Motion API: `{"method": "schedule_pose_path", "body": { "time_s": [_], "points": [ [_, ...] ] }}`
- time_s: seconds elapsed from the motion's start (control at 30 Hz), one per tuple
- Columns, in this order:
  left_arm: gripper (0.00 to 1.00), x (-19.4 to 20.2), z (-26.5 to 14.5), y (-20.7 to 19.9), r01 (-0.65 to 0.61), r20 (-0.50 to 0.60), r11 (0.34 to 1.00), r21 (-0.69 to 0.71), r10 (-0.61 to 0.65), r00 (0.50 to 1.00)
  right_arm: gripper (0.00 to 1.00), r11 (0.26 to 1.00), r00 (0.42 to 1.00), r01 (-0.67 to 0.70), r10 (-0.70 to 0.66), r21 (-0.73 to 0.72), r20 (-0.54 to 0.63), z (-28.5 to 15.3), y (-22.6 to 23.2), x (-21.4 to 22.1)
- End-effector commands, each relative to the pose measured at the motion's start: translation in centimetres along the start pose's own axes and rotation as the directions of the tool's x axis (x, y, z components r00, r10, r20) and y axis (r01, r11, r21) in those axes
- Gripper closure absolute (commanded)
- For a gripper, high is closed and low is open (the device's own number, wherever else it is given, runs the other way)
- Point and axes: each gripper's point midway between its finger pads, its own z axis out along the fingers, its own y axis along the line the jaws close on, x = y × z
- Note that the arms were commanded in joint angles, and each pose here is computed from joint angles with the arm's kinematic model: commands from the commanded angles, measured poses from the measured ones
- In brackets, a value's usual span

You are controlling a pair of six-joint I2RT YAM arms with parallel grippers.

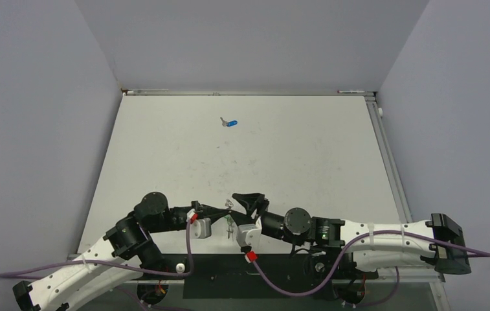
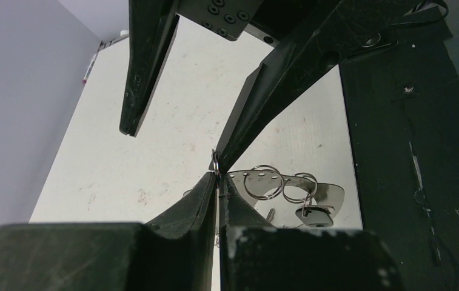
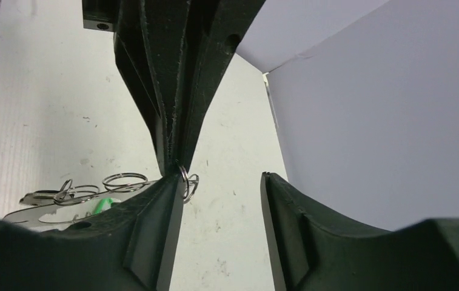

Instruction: Put the keys on the keyring

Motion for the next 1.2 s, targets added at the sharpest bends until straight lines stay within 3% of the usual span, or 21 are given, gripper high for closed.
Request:
{"method": "schedule_pose_path", "body": {
  "time_s": [0.0, 0.27, 0.6, 1.17],
  "points": [
    [1.0, -3.0, -0.1, 1.0, -0.032, 0.101, 0.999, -0.028, 0.035, 0.994, 0.49, 0.997, 0.996, -0.05, 0.045, 0.067, 0.072, -0.7, -1.6, -1.4],
    [1.0, -3.4, -0.5, 1.0, -0.04, 0.12, 0.998, -0.041, 0.045, 0.992, 0.5, 0.996, 0.995, -0.086, 0.085, 0.016, 0.057, -1.2, -0.5, -0.4],
    [1.0, -3.5, -0.6, 0.8, -0.039, 0.136, 0.999, -0.036, 0.044, 0.99, 0.64, 0.994, 0.991, -0.107, 0.106, 0.007, 0.076, -0.8, -0.6, -0.1],
    [1.0, -4.1, -0.8, 1.2, -0.031, 0.162, 0.998, -0.056, 0.04, 0.986, 0.62, 0.981, 0.975, -0.17, 0.18, -0.089, 0.128, -1.3, 0.1, -1.6]
  ]
}}
